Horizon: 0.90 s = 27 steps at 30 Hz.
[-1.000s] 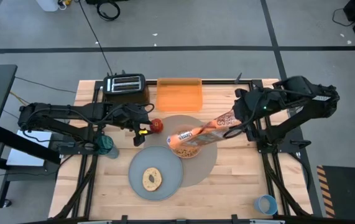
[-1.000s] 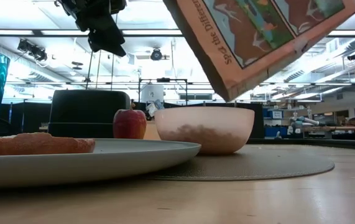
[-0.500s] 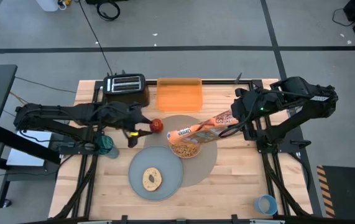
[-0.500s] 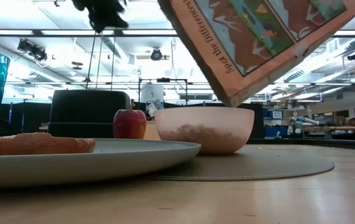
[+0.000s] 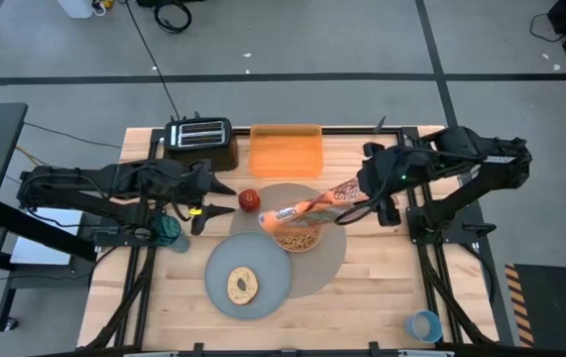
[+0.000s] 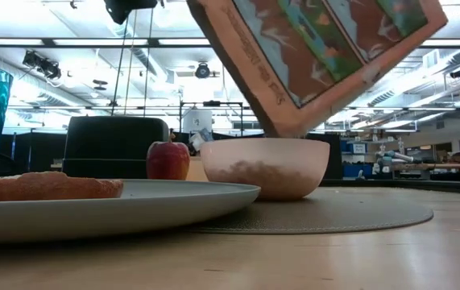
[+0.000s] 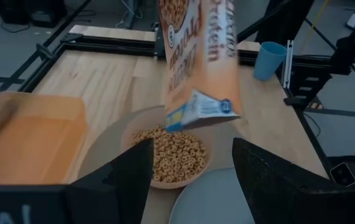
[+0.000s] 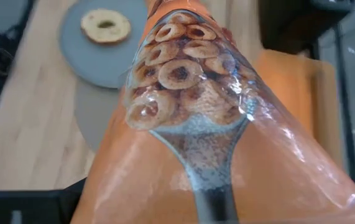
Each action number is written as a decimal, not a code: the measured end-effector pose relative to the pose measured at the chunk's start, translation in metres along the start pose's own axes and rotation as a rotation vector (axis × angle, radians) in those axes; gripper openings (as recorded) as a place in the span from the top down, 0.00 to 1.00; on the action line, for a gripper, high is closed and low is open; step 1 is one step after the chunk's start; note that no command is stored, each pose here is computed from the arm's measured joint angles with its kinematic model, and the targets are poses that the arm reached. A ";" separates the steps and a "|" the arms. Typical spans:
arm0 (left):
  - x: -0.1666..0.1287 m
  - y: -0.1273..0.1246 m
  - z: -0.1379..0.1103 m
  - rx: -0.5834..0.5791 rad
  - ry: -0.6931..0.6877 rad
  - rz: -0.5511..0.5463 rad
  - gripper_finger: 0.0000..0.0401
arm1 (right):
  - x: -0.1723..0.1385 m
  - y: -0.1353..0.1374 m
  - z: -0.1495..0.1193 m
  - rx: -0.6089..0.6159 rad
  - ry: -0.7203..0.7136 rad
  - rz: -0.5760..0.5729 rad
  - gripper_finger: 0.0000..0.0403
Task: Arrange a breakfast setting
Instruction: Pour the cereal from the cereal box into the pink bowl
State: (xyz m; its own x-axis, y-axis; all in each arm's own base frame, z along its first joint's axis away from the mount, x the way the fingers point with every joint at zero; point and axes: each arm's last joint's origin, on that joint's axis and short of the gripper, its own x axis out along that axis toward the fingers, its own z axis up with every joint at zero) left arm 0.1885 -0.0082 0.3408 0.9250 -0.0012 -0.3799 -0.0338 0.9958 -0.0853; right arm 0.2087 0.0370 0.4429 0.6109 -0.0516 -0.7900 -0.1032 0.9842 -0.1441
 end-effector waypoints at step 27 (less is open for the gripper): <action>0.006 0.001 -0.028 0.020 0.052 0.008 0.44 | -0.024 0.003 -0.044 0.056 -0.143 0.018 0.41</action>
State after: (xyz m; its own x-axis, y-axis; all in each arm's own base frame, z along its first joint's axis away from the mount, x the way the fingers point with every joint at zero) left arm 0.1839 -0.0095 0.3128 0.9040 0.0030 -0.4275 -0.0334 0.9974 -0.0636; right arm 0.1596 0.0342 0.4353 0.7150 -0.0133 -0.6990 -0.0736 0.9928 -0.0942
